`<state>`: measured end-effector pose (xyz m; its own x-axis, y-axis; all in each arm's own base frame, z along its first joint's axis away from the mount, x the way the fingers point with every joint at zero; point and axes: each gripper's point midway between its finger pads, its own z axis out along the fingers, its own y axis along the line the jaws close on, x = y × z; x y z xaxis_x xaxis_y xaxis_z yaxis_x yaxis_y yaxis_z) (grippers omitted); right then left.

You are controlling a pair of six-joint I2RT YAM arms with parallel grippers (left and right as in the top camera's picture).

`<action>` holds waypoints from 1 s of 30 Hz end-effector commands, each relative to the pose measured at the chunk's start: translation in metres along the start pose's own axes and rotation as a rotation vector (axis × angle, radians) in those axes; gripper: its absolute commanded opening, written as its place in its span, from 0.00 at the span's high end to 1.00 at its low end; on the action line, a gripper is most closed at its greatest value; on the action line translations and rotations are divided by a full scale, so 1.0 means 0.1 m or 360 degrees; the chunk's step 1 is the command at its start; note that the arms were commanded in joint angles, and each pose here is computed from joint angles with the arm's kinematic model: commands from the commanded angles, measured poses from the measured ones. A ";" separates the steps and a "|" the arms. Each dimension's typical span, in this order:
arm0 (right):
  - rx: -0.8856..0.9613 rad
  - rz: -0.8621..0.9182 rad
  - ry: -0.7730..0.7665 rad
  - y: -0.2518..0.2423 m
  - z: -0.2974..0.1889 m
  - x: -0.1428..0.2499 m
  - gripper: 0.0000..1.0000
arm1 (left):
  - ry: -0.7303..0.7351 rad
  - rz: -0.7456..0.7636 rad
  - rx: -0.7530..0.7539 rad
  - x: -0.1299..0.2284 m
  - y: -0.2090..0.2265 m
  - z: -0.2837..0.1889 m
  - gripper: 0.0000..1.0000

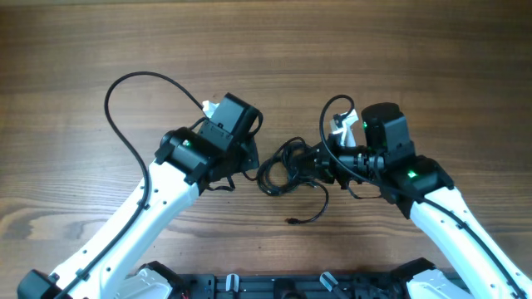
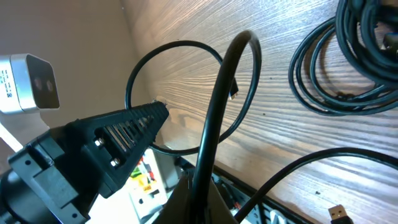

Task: Untangle cables

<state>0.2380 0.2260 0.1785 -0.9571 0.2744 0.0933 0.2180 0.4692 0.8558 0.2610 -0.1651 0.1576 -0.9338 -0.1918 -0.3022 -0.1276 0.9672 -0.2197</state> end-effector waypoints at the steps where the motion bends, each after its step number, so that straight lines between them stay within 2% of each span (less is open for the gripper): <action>1: 0.0035 -0.0074 -0.0038 -0.02 0.01 -0.05 0.95 | -0.0018 -0.0088 -0.0070 -0.09 0.15 0.00 0.96; 6: 0.0229 -0.0019 -0.0222 -0.27 -0.02 -0.23 0.96 | 0.0019 -0.0166 -0.0141 -0.10 0.35 -0.01 0.96; 12: 0.0444 -0.0022 -0.0535 -0.49 -0.15 -0.55 0.96 | 0.0028 -0.0166 -0.0134 -0.09 0.34 0.00 0.96; 14: 0.0501 -0.0143 -0.0609 -0.51 -0.20 -0.64 0.96 | 0.0029 -0.0166 -0.0135 -0.09 0.34 0.00 0.96; 19: 0.0522 -0.0284 -0.0607 -0.49 -0.20 -0.67 0.96 | 0.0037 -0.0166 -0.0144 -0.08 0.35 -0.01 0.96; 30: 0.0628 -0.0198 -0.0505 -0.69 -0.21 -0.51 0.96 | 0.0031 -0.0278 -0.0241 -0.09 0.53 -0.02 0.96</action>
<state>0.2637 0.1680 0.1264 -0.8980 0.4017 -0.1797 0.2165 0.7589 0.6142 0.2578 -0.1202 0.1490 -0.9140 -0.3327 -0.2323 -0.3042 0.9407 -0.1502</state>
